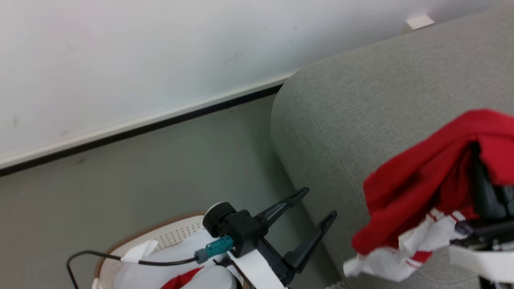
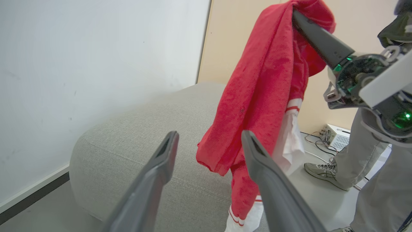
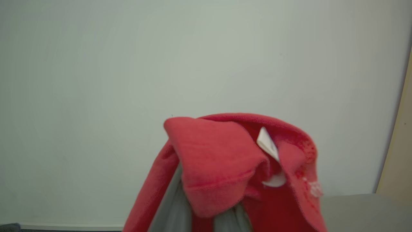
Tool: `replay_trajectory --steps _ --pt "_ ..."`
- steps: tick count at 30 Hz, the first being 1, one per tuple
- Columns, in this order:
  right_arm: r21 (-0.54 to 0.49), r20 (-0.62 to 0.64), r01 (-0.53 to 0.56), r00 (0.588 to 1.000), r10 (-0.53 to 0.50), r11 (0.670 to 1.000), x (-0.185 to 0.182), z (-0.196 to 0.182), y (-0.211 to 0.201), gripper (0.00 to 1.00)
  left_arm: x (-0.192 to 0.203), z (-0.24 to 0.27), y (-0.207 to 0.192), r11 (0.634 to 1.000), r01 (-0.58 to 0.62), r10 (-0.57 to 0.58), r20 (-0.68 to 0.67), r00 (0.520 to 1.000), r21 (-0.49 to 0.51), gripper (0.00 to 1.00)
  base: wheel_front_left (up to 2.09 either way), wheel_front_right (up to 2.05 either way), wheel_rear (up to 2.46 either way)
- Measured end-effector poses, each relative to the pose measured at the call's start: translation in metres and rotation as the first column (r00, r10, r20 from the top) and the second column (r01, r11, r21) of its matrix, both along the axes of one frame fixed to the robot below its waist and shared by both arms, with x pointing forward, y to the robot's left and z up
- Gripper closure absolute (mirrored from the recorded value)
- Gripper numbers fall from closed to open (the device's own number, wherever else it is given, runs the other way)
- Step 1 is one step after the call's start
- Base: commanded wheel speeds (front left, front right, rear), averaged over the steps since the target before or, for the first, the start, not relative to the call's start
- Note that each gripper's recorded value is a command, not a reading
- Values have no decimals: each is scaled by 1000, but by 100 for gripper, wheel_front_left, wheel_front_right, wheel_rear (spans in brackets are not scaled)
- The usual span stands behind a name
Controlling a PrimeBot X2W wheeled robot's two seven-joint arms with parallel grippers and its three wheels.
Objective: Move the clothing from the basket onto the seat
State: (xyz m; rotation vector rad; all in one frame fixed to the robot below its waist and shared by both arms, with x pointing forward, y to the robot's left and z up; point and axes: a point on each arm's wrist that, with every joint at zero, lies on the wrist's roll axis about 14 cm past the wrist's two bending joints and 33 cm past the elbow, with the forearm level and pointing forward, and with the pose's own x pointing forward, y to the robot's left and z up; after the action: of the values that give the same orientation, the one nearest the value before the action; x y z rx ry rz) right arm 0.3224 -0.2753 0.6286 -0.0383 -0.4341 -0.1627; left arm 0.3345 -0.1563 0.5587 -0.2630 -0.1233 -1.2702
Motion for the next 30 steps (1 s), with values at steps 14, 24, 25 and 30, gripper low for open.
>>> replay_trajectory --steps 14,24,25,30 --pt "-191 -80 31 996 -47 981 147 47 -66 100 72 -48 44 995 -93 94 -34 995 30 0 0 0 0" --pt "-269 -243 132 949 -200 954 245 3 -116 100 116 -113 95 970 -219 232 -140 963 105 0 0 0 0" --pt "-266 -307 117 931 -199 957 254 -21 -115 100 119 -120 99 967 -228 244 -148 959 115 0 0 0 0" --pt "-146 -600 109 781 -175 983 268 -145 -116 100 127 -143 114 955 -257 282 -183 942 148 0 0 0 0"
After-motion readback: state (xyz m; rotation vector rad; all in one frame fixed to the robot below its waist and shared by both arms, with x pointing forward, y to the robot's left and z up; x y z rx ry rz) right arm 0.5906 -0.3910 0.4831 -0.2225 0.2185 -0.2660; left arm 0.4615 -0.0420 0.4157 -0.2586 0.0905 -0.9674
